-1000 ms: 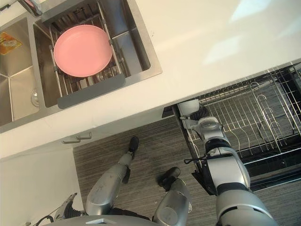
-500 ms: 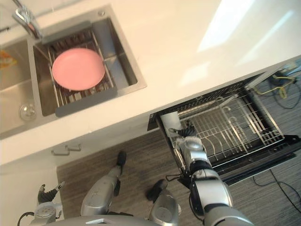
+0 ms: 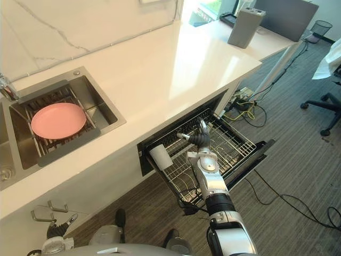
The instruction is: Walk over to the sink, pick up the cup, carry it to the dishwasher, place the cup inside the dishwasher, then close the dishwasher door
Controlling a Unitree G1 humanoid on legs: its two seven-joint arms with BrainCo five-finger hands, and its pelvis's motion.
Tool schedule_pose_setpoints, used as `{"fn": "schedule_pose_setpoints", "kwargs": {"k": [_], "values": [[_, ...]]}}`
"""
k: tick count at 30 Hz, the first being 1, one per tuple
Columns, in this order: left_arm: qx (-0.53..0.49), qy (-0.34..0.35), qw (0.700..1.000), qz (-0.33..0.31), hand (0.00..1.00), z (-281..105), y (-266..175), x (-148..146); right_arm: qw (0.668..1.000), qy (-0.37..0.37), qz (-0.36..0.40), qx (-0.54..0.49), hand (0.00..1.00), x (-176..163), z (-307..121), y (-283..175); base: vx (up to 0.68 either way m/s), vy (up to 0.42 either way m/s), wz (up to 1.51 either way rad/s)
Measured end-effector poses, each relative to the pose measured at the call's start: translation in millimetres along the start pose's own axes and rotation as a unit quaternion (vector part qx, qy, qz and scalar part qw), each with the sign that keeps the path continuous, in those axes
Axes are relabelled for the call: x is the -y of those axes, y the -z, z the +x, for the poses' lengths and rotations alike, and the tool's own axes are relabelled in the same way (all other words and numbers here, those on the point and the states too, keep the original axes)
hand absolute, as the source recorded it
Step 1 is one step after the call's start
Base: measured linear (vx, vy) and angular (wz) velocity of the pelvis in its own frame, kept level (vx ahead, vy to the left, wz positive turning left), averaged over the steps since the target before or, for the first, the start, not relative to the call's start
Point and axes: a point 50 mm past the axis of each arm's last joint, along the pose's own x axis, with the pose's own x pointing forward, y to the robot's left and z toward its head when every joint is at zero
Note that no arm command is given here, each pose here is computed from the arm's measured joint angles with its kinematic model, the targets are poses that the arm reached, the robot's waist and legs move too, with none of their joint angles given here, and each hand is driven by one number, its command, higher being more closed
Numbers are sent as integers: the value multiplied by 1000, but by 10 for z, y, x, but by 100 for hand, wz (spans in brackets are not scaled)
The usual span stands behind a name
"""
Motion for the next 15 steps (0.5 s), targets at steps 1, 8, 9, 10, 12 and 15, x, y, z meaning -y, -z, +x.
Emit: {"fn": "schedule_pose_setpoints", "kwargs": {"k": [1,8,9,10,12,15], "values": [[-4,2,1000,0,0,-9,29,5,1000,-5,16,17,0,-29,-16,-60,-31,-33,9],[-46,55,997,16,0,-153,359,125,985,-1,101,140,0,40,-236,-472,27,21,70],[-51,62,997,17,0,-177,409,133,981,-6,113,156,0,12,-239,-532,-3,84,5],[-57,65,996,19,0,-196,459,123,978,-8,121,167,0,2,-248,-578,-21,87,5],[-71,69,995,28,0,-232,557,118,972,-1,142,189,0,-26,-237,-655,-7,95,14],[-76,80,994,22,0,-271,591,184,954,25,170,245,0,17,-289,-870,65,82,35]]}}
